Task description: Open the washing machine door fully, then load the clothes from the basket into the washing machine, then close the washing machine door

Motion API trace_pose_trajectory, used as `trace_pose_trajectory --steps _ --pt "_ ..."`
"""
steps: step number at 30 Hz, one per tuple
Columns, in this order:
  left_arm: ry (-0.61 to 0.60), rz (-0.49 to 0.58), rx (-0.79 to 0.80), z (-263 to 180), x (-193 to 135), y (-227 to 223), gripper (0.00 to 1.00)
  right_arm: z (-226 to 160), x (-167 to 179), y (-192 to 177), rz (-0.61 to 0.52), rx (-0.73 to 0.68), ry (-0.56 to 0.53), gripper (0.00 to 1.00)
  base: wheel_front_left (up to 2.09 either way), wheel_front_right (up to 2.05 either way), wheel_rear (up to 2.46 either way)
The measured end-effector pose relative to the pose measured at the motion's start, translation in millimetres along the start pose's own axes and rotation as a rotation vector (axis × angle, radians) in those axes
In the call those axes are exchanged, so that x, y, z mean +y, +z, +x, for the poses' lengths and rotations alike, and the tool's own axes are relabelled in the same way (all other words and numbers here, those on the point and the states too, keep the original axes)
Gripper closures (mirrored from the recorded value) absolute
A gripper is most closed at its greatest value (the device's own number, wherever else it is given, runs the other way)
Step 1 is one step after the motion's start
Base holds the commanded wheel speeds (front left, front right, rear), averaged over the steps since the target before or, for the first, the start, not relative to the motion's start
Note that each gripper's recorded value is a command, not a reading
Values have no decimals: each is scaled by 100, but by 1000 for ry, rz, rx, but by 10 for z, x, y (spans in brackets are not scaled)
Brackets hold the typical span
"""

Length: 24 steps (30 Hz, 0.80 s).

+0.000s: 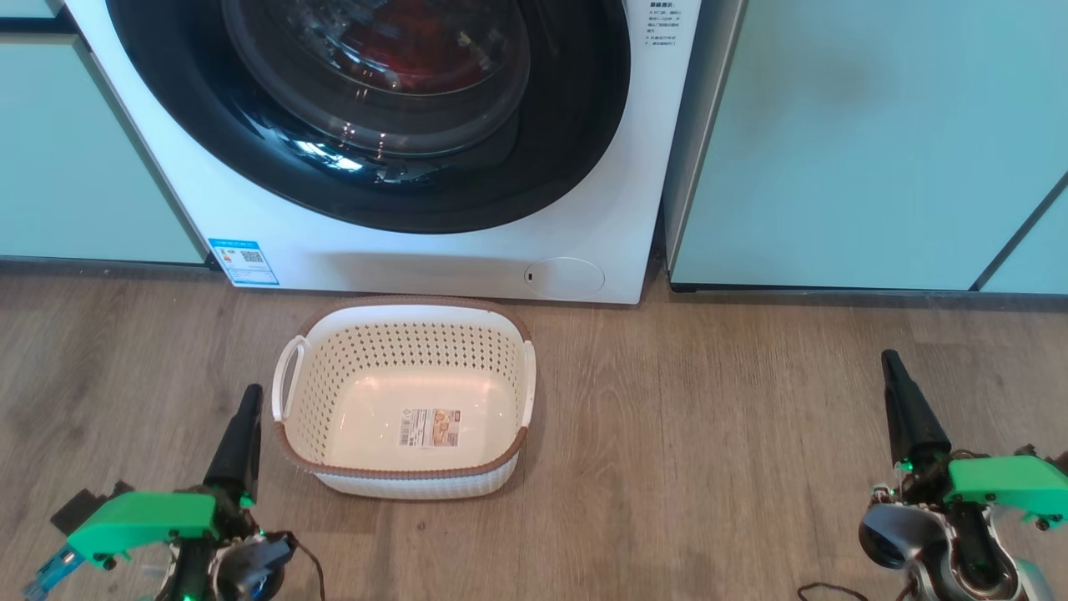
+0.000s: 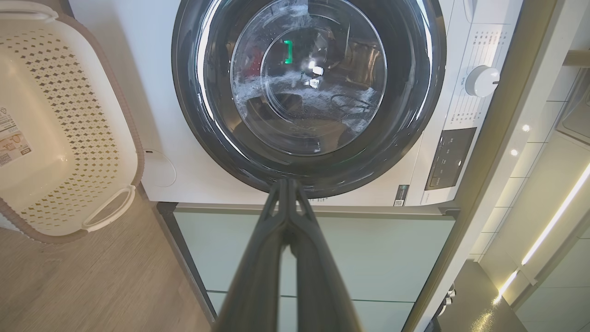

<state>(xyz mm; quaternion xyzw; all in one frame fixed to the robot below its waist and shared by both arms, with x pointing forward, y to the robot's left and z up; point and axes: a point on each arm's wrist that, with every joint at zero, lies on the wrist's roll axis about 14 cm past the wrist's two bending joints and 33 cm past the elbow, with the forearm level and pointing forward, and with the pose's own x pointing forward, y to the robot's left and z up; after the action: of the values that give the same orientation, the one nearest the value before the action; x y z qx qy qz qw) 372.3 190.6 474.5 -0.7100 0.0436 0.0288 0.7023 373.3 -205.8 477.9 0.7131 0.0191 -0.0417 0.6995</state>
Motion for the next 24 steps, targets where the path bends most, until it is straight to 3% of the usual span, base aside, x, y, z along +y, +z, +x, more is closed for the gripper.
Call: trace_pose_trajectory --steps 24 --pt "-11 0 3 27 -41 -9 100 0 0 3 0 1 0 100 0 0 0"
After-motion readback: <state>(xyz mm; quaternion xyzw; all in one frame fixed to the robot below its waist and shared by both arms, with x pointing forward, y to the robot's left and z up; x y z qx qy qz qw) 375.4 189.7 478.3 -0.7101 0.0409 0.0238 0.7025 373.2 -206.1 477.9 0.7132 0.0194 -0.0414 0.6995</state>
